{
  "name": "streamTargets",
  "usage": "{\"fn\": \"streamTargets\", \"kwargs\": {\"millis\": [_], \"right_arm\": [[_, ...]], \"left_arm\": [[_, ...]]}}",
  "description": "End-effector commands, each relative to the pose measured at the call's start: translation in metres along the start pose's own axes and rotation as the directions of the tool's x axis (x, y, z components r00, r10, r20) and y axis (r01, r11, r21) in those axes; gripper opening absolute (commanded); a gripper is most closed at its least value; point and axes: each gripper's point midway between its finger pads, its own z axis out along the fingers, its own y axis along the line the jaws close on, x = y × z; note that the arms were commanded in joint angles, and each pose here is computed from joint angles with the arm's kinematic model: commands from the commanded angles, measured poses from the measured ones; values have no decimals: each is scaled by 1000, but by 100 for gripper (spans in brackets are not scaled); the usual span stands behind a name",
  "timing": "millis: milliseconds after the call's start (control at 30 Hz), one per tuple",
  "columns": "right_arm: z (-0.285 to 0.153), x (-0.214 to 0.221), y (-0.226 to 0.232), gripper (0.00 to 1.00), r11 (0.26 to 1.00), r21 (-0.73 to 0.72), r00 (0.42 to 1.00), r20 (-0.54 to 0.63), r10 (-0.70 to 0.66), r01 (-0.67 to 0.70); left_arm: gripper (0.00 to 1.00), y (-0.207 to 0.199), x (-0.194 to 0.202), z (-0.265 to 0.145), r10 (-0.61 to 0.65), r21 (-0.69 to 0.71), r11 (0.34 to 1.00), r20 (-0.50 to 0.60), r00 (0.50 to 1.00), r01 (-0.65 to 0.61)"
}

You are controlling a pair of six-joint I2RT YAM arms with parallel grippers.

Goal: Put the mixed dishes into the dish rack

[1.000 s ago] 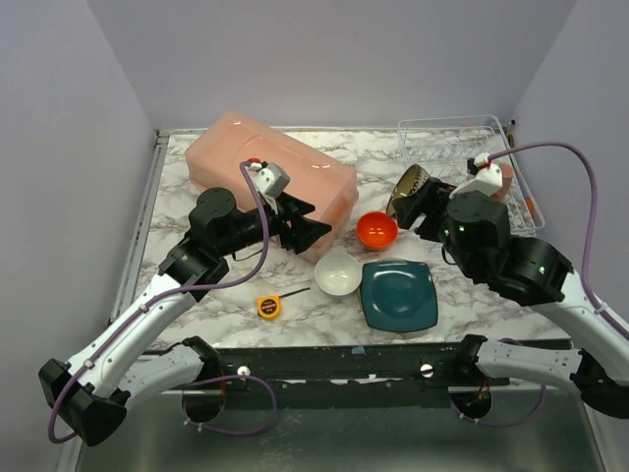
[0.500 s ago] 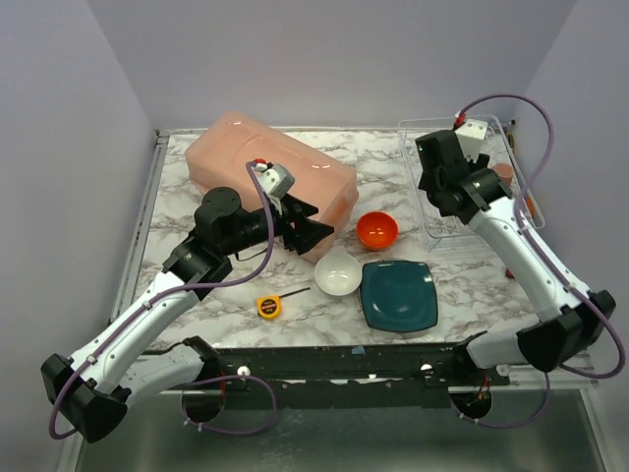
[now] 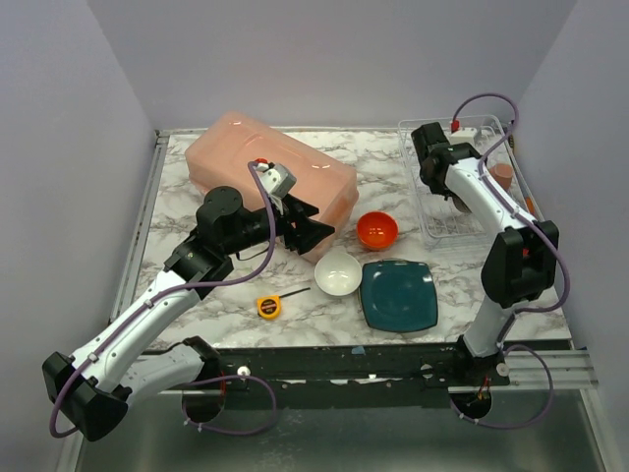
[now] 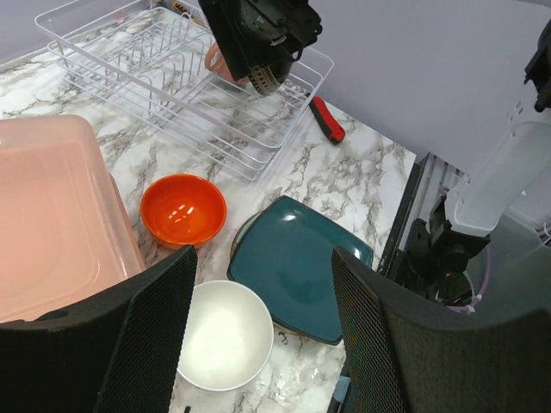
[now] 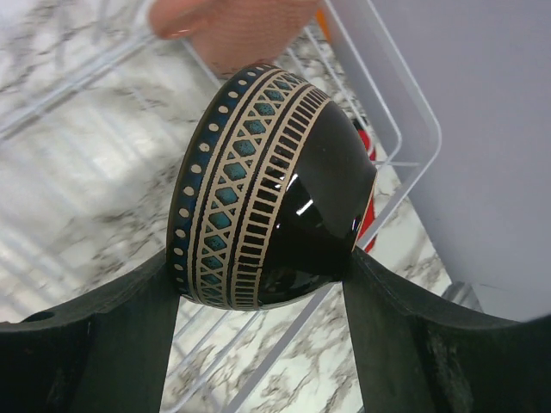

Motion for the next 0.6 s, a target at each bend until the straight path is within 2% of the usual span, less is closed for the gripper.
{"fn": "streamTargets", "kwargs": {"millis": [0, 567], "right_arm": [[24, -7, -38, 0, 986, 168, 1000, -8, -12, 13], [97, 37, -40, 0, 946, 312, 982, -184, -32, 89]], "left_arm": [[64, -6, -4, 0, 3, 23, 1000, 6, 1000, -3], [64, -8, 3, 5, -14, 42, 999, -17, 1000, 15]]}}
